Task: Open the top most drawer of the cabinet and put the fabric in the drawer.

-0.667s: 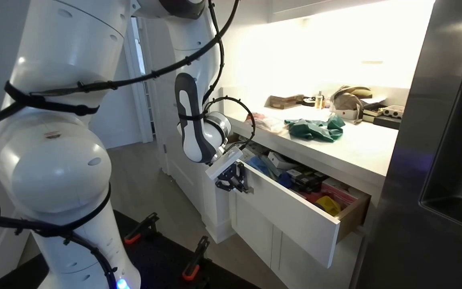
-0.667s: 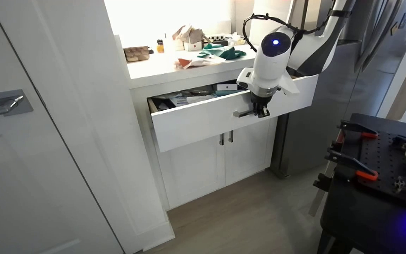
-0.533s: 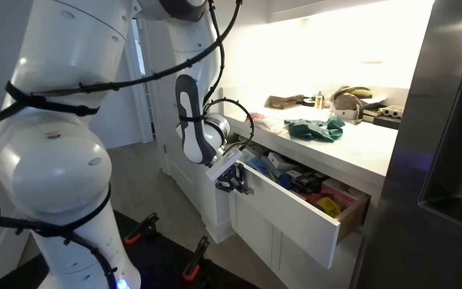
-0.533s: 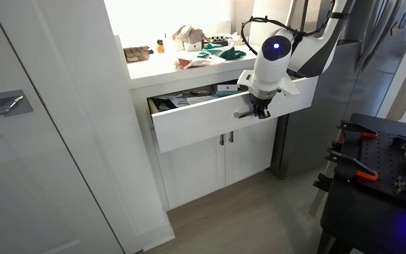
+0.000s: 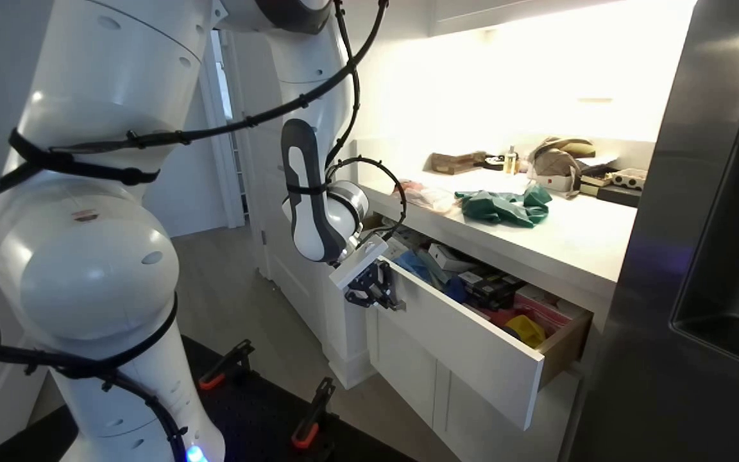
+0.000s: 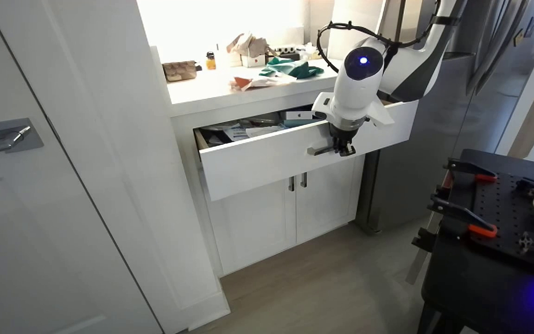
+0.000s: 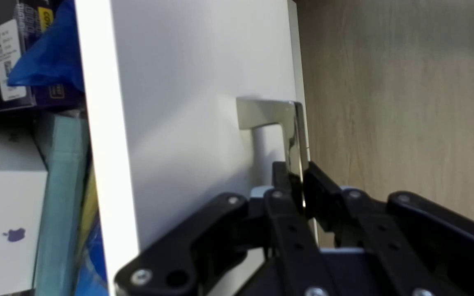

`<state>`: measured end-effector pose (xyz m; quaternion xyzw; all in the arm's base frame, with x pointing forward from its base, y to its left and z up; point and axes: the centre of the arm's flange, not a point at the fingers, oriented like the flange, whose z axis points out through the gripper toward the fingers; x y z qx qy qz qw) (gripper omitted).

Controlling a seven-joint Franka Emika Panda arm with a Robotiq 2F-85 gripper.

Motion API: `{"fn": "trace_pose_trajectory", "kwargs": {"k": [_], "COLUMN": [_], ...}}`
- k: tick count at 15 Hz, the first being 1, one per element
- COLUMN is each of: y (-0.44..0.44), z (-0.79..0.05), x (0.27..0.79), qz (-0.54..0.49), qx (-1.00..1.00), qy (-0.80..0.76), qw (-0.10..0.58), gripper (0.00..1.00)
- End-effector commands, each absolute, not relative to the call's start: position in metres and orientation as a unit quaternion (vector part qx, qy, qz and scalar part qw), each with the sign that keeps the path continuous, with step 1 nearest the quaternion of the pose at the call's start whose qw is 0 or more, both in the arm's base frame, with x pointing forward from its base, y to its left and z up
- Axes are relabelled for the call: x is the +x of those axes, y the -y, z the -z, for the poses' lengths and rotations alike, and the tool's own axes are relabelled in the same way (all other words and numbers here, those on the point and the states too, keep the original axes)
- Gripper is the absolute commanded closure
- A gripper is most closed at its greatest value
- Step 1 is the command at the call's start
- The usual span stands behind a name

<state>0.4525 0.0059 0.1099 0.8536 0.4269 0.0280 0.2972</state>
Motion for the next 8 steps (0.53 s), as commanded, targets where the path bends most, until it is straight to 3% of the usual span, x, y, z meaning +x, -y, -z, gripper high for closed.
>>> {"fn": "trace_pose_trajectory", "kwargs": {"k": [1,8], "y": [-0.046,-0.069], "z": [-0.106,-0.117], "x": [0.429,0.399], "qz": [-0.012,0.010], "qx": [0.883,0.879], "qy": [-0.407,-0.418], "qw": [0.232,0.231], "gripper": [0.96,0.96]}}
